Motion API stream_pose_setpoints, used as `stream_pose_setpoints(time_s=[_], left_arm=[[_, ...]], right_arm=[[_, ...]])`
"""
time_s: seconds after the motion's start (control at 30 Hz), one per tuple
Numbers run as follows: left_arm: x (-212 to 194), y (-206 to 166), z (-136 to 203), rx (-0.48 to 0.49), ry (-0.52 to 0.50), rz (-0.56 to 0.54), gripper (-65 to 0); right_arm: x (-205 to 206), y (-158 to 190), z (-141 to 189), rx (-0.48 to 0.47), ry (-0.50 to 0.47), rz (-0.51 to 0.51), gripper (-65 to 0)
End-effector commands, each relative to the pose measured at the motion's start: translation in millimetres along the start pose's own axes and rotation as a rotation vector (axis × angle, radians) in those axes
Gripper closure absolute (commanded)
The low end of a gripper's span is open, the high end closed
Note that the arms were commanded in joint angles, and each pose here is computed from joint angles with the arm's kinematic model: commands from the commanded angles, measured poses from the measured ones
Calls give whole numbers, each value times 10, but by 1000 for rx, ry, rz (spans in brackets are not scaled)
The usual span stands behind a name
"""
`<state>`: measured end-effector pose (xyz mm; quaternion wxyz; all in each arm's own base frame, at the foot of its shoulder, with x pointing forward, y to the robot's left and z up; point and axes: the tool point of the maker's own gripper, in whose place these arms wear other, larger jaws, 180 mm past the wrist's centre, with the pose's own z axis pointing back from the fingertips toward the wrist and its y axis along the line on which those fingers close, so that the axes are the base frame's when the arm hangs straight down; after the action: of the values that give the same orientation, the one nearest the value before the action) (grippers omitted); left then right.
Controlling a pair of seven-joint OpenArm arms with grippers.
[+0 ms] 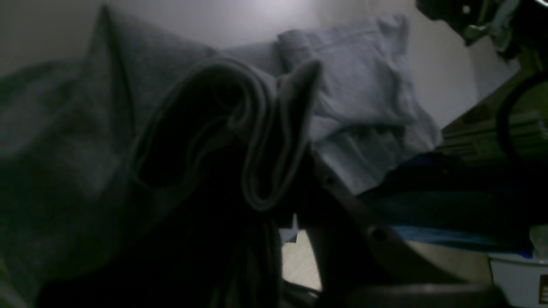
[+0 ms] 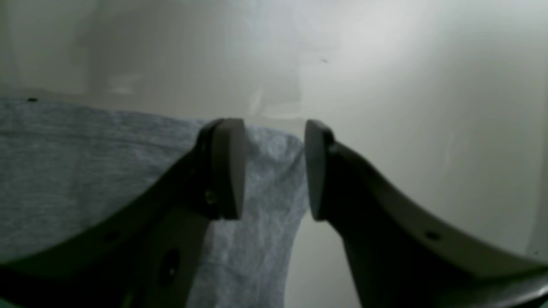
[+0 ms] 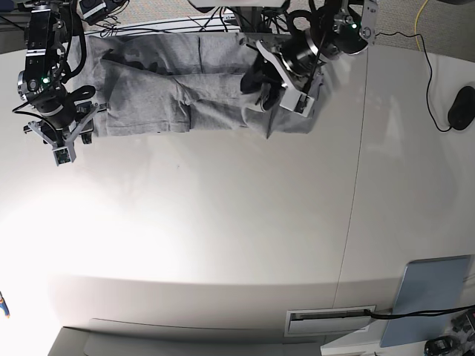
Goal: Fold the T-shirt properly
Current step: 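Lift the strip end with the left gripper toward the right gripper, then lay the strip end over the middle and release the left gripper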
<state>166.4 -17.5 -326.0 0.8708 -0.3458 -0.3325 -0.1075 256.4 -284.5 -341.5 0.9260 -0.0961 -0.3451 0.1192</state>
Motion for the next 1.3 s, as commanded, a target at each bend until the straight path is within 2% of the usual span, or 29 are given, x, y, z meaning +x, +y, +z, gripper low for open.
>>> stream_pose_setpoints(time_s=[0.0,0.1,0.13,0.2,0.27,0.33,0.43,0.5,0.53,0.6,0.67,0.93,1.03,1.13,1.27], left_arm=[[82,-110,20,-44,-37,-22,-76],[103,-252,32,-122,-51,-56,-312],[121,-335,45,-168,-63,-60,-352],[180,-502,87,-263,-101,-67,-359],[263,-549,101,-291,-138,-81,-359],[291,-481,71,-257,-133,-113,-359],[277,-240,7,-125,-96,-160,-358],[199,-52,-6,-28,-44,-220,-333],[145,39,-6,18,-9,-251,-298],[47,169,8,81,51,-297,-173],[-1,227,11,109,69,-312,-10],[-392,447,-197,103,159,-238,0],[-381,455,-246,98,160,-239,0],[-243,243,-353,20,114,-250,0],[-51,-152,-564,-78,77,-352,0]], right_arm=[[120,-79,35,-19,-39,17,-232],[123,-80,35,-19,-40,17,-232],[123,-80,35,-19,-40,17,-232],[122,-80,35,-19,-39,17,-232],[122,-81,36,-20,-39,17,-232],[117,-80,36,-20,-37,18,-232],[110,-81,35,-20,-33,17,-232],[106,-80,35,-20,-31,17,-232],[106,-80,35,-20,-31,17,-232],[107,-80,35,-20,-32,17,-232],[113,-81,35,-20,-34,17,-232],[103,-80,35,-20,-29,17,-232],[104,-79,35,-19,-30,17,-232],[114,-80,35,-19,-35,17,-232],[111,-79,35,-19,-34,17,-232]])
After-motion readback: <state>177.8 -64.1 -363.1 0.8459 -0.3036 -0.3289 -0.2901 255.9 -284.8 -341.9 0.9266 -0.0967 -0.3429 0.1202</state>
